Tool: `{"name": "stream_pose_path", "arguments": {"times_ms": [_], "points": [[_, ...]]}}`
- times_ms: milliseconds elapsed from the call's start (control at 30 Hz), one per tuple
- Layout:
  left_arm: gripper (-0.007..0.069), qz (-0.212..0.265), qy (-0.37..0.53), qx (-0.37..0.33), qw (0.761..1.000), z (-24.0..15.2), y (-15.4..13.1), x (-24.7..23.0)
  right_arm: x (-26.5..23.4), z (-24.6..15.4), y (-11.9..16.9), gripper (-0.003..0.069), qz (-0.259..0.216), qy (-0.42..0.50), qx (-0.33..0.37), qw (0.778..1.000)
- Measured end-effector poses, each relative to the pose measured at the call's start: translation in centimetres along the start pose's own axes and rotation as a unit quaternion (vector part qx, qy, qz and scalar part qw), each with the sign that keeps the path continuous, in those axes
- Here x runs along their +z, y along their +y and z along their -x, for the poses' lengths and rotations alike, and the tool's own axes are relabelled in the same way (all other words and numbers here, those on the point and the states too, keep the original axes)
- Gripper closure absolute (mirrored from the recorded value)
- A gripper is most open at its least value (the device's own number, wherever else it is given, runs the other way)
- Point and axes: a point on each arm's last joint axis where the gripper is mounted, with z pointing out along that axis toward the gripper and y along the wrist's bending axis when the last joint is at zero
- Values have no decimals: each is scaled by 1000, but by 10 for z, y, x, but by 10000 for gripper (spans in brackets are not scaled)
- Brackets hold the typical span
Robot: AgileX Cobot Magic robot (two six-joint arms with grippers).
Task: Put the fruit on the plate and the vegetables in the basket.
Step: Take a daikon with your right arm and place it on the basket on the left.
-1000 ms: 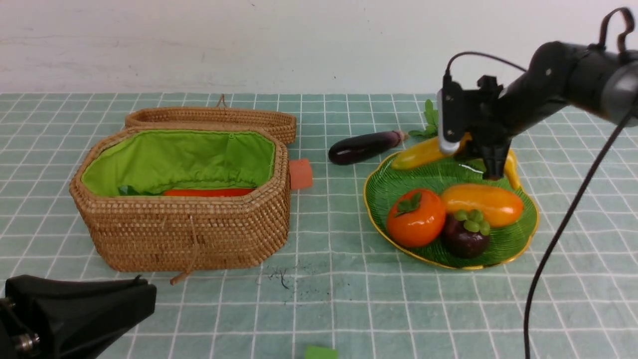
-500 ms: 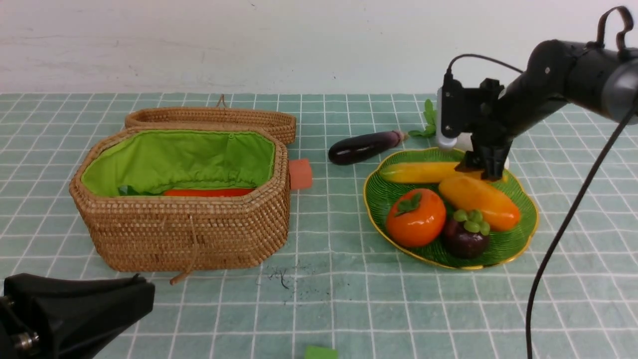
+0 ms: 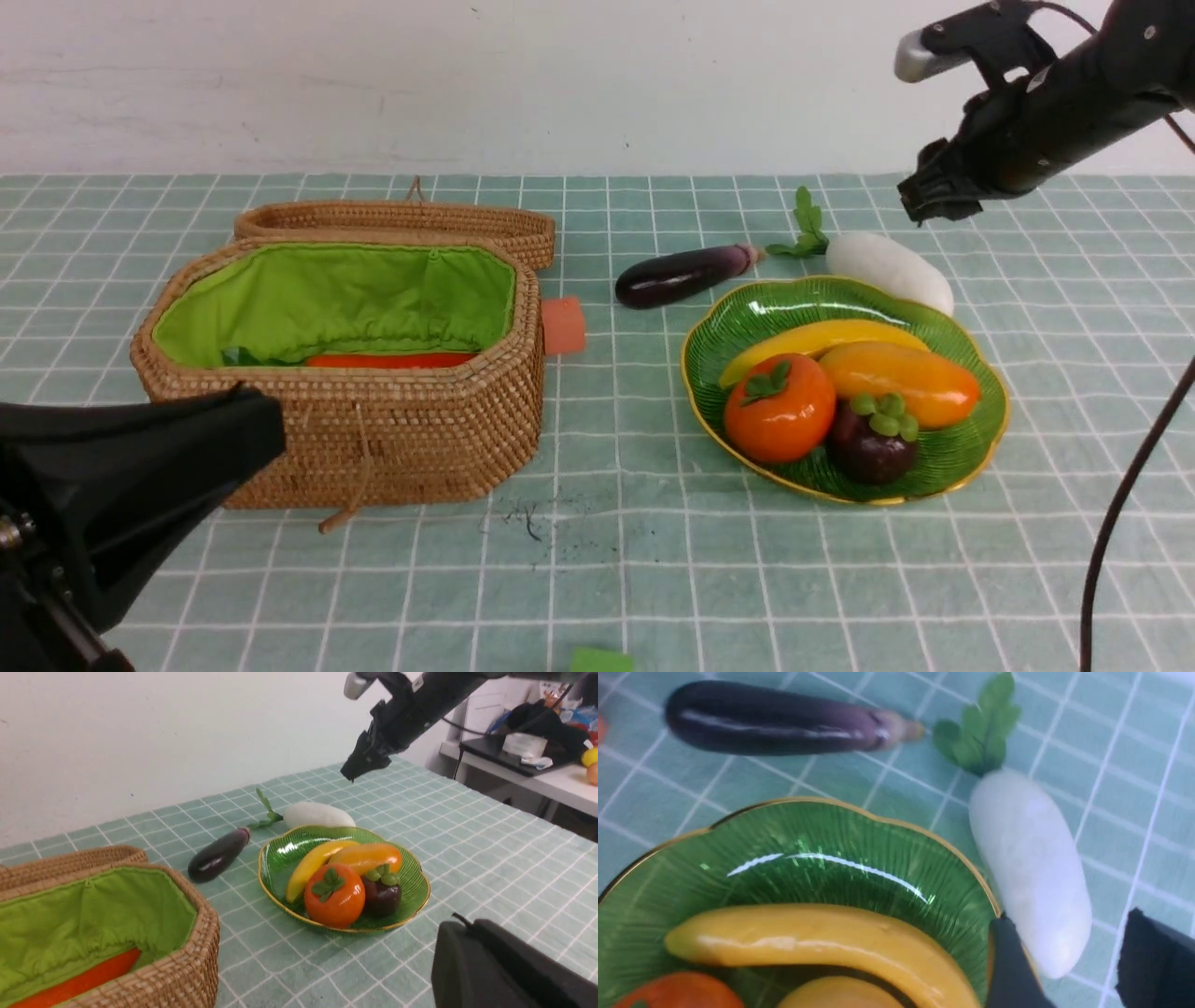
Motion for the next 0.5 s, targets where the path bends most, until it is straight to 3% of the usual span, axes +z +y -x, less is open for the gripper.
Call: {"name": "stream_pose_path", "arguments": {"times_ms": [100, 267, 500], "points": [[632, 0, -6, 0, 1000, 1, 0, 0, 18, 0, -11, 327, 8, 23, 19, 1000], [635, 0, -7, -1, 1000, 1, 0, 0, 61, 6, -29, 259, 9, 22, 24, 999], [635, -1, 10, -3, 1000, -2, 0, 0, 115, -2, -33, 19, 21, 0, 43, 999]]}}
